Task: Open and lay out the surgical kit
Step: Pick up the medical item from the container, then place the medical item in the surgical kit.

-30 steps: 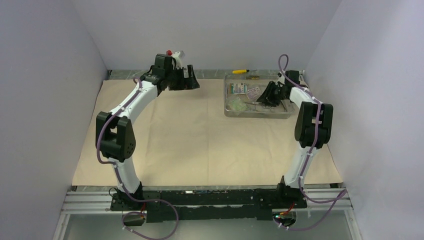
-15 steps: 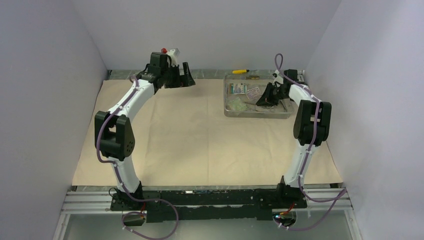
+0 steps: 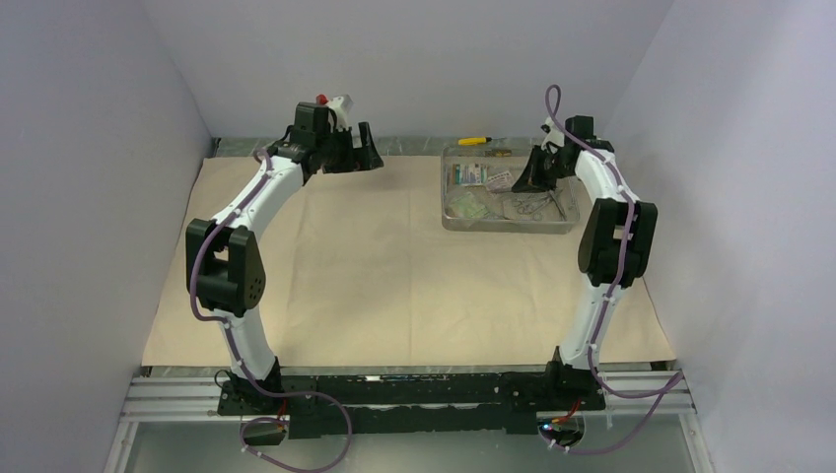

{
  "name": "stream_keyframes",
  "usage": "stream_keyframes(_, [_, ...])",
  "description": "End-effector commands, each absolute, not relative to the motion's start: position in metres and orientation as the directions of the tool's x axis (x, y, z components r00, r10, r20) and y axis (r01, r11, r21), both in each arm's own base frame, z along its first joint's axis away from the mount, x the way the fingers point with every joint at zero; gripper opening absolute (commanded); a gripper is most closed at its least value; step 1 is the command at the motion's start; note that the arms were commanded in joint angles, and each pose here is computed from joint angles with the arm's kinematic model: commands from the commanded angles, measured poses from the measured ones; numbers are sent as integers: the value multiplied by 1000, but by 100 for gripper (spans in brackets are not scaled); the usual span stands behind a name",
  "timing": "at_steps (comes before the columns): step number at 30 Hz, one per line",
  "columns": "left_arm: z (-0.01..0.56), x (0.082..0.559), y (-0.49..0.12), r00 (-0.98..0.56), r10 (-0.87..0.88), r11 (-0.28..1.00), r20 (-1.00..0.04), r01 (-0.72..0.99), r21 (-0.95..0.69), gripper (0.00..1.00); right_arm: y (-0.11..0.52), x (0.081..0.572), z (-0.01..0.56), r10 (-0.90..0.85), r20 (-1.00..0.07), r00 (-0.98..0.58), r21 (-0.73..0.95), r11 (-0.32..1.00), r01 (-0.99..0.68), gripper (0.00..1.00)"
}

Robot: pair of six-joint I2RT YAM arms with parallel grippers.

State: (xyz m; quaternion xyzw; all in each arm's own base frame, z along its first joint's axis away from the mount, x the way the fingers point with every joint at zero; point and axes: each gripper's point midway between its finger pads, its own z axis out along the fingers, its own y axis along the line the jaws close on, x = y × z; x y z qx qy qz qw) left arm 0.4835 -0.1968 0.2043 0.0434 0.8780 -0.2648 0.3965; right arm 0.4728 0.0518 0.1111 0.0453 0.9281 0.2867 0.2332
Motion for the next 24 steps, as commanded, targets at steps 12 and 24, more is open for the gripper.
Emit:
stream_keyframes(12, [265, 483, -202, -639, -185, 823, -747, 315, -473, 99, 60, 468, 249, 277, -629, -727, 569, 800, -188, 0])
stream_keyframes(24, [380, 434, -266, -556, -388, 512, -735, 533, -673, 100, 129, 424, 390, 663, -581, -472, 812, 429, -397, 0])
